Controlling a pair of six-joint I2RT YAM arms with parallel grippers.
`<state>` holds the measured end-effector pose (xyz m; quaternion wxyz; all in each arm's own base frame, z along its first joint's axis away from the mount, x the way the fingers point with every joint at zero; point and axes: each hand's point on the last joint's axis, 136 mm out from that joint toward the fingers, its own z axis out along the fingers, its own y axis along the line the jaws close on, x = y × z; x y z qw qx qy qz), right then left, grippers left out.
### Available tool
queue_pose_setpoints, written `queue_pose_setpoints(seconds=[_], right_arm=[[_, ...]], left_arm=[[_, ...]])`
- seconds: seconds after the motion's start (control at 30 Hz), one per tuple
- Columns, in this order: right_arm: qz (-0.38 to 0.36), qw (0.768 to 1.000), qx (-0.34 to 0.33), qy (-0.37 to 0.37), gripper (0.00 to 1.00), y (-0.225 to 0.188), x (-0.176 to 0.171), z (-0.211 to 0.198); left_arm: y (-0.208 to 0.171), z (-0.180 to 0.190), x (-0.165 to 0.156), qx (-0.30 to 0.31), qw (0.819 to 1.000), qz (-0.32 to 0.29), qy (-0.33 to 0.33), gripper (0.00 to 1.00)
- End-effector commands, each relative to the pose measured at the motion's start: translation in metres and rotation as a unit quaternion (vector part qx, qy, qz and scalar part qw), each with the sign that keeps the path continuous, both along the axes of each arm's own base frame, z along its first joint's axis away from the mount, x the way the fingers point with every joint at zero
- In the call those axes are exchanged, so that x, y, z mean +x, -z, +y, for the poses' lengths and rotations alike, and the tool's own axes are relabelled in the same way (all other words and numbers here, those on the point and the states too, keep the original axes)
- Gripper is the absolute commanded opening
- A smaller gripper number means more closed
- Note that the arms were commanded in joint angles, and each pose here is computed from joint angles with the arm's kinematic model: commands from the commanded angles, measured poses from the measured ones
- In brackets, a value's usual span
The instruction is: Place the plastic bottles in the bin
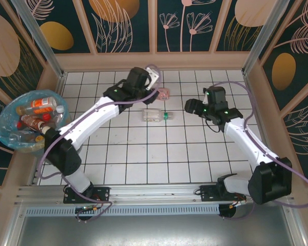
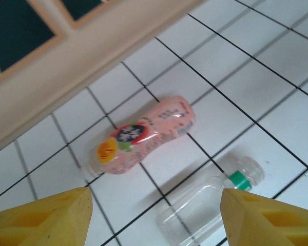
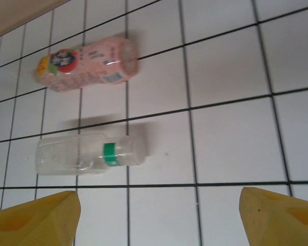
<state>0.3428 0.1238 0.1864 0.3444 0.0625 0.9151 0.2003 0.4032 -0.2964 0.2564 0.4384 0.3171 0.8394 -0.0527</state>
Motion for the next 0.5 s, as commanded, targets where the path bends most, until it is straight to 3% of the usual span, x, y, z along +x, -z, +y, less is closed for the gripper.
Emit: queue_pose_setpoints(seconds=[0.0, 0.23, 0.47], right_arm=[[0.032, 0.999, 0.003, -0.008, 0.79, 0.018, -0.021, -0.010], [0.046, 0.999, 0.024, -0.007, 0.75, 0.034, -0.045, -0.015], [0.062, 0.998, 0.027, -0.007, 0.76, 0.052, -0.065, -0.018]], left_arm=[[0.018, -0.039, -0.006, 0.021, 0.998, 0.007, 0.067, 0.67], [0.081, -0.098, -0.005, 0.072, 0.988, 0.041, 0.127, 0.67], [0.121, -0.117, 0.012, 0.093, 0.985, 0.056, 0.131, 0.65]])
